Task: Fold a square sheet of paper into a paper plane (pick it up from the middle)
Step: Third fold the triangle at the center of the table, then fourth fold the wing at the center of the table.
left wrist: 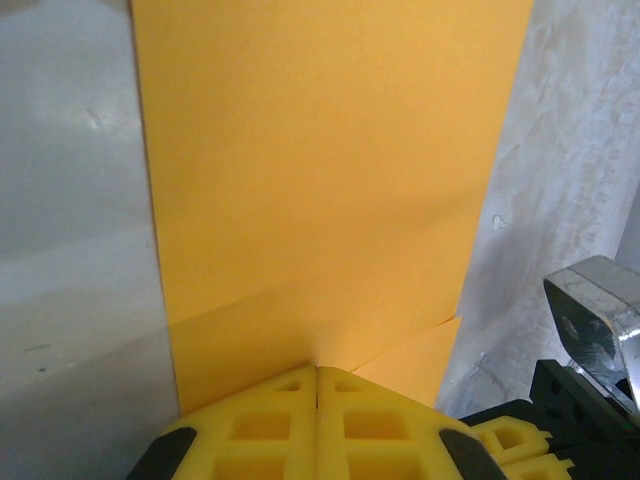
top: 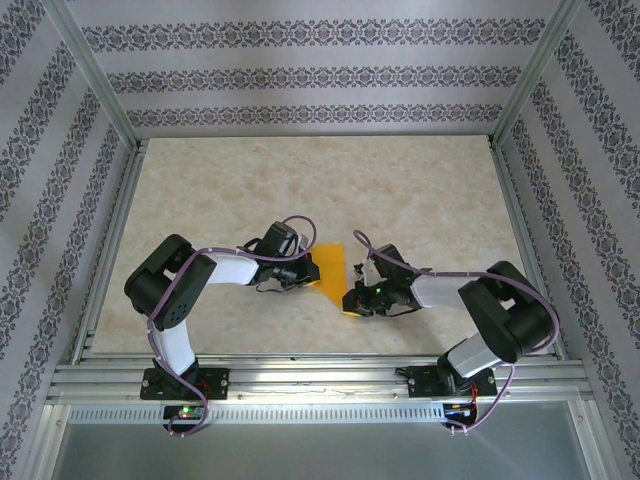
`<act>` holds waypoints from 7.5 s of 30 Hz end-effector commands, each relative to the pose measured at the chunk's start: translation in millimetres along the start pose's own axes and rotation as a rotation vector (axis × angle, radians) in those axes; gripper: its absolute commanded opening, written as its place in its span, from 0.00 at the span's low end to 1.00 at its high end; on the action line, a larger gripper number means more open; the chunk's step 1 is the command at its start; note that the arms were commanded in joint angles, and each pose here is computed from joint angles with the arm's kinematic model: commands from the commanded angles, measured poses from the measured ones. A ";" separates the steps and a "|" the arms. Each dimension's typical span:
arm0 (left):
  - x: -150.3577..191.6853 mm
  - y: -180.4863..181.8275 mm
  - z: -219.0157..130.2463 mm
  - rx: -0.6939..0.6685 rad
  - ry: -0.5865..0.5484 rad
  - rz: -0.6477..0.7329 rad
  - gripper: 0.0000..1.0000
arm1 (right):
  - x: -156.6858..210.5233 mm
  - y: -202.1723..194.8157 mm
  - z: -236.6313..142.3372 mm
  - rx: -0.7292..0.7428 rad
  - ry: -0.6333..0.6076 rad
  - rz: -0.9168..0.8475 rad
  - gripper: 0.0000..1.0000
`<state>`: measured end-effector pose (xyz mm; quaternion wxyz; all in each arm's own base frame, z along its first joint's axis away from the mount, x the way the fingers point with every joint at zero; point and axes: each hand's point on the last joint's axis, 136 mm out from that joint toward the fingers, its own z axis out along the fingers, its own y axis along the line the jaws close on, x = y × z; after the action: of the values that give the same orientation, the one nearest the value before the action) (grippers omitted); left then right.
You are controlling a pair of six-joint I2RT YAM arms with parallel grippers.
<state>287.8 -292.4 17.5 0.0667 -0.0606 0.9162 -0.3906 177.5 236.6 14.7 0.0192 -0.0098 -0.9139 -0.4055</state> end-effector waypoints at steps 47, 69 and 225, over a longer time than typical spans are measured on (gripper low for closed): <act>-24.1 15.8 -52.0 -0.028 -0.157 -0.121 0.45 | -80.8 38.8 -13.4 -0.105 -0.141 -0.095 0.09; -36.3 2.9 -41.6 0.040 -0.144 -0.126 0.47 | -84.1 37.1 -27.7 -0.200 -0.189 -0.073 0.06; -56.7 -9.0 -81.8 0.027 -0.461 -0.265 0.00 | -84.7 45.6 18.2 0.647 -0.612 -1.183 0.12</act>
<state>330.4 -229.7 75.6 0.2110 -0.2736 0.8561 -0.3844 255.0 280.5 27.6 -0.4443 0.3999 -0.8009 -0.0345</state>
